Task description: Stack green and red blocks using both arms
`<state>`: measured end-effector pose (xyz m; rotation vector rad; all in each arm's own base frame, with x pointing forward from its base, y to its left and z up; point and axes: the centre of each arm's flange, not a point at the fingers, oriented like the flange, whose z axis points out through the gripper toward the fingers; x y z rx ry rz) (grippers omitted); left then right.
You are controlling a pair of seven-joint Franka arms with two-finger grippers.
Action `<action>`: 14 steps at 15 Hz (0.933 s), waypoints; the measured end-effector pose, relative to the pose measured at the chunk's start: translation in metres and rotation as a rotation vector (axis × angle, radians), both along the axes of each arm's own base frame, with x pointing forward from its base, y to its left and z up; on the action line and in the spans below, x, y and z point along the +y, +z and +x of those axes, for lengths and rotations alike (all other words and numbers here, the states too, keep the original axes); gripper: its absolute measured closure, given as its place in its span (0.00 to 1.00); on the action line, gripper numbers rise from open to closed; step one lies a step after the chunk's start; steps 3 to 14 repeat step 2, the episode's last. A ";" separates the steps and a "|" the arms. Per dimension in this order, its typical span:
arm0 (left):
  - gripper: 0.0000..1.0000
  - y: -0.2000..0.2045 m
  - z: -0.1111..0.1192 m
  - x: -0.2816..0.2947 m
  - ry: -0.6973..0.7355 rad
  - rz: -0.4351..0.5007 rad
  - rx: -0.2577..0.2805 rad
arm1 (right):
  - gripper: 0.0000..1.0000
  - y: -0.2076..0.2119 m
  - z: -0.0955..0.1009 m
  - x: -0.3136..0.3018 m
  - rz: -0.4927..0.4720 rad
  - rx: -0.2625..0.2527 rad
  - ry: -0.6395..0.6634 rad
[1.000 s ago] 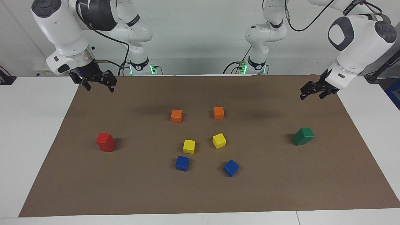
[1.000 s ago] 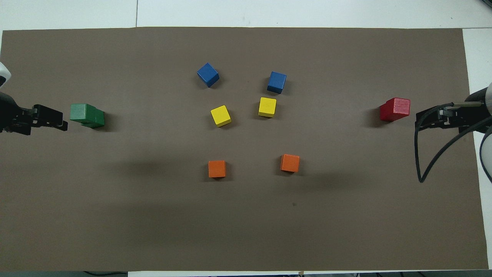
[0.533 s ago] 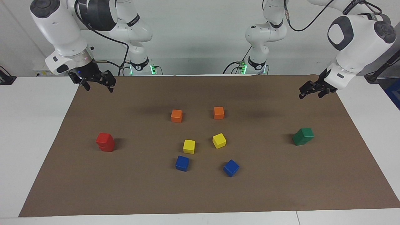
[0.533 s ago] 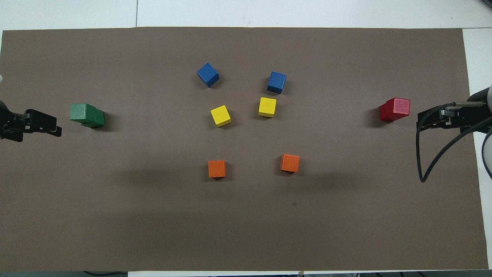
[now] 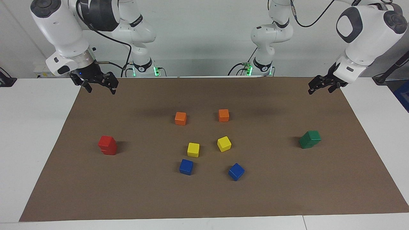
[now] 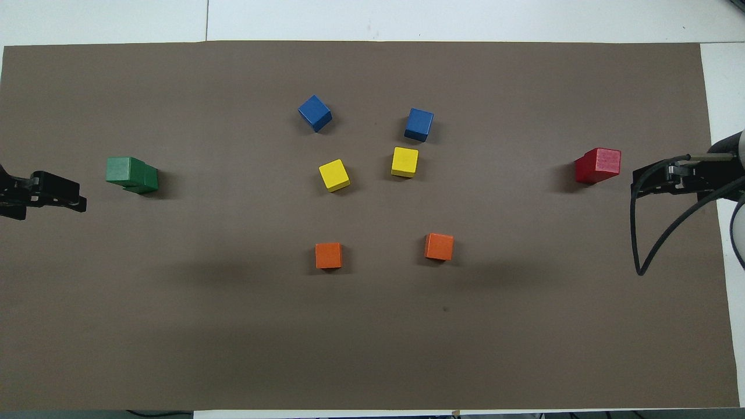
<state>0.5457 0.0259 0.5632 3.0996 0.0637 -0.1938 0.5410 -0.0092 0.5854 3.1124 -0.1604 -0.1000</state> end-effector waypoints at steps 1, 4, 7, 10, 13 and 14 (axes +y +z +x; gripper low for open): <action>0.00 0.000 0.000 0.002 0.004 0.001 -0.003 | 0.00 0.000 0.000 0.000 0.000 0.000 0.000; 0.00 0.000 0.000 0.003 0.008 0.001 -0.004 | 0.00 0.000 0.000 0.000 0.000 0.000 0.000; 0.00 0.000 0.000 0.003 0.008 0.001 -0.004 | 0.00 0.000 0.000 0.000 0.000 0.000 0.000; 0.00 0.000 0.000 0.003 0.008 0.001 -0.004 | 0.00 0.000 0.000 0.000 0.000 0.000 0.000; 0.00 0.000 0.000 0.003 0.008 0.001 -0.004 | 0.00 0.000 0.000 0.000 0.000 0.000 0.000; 0.00 0.000 0.000 0.003 0.008 0.001 -0.004 | 0.00 0.000 0.000 0.000 0.000 0.000 0.000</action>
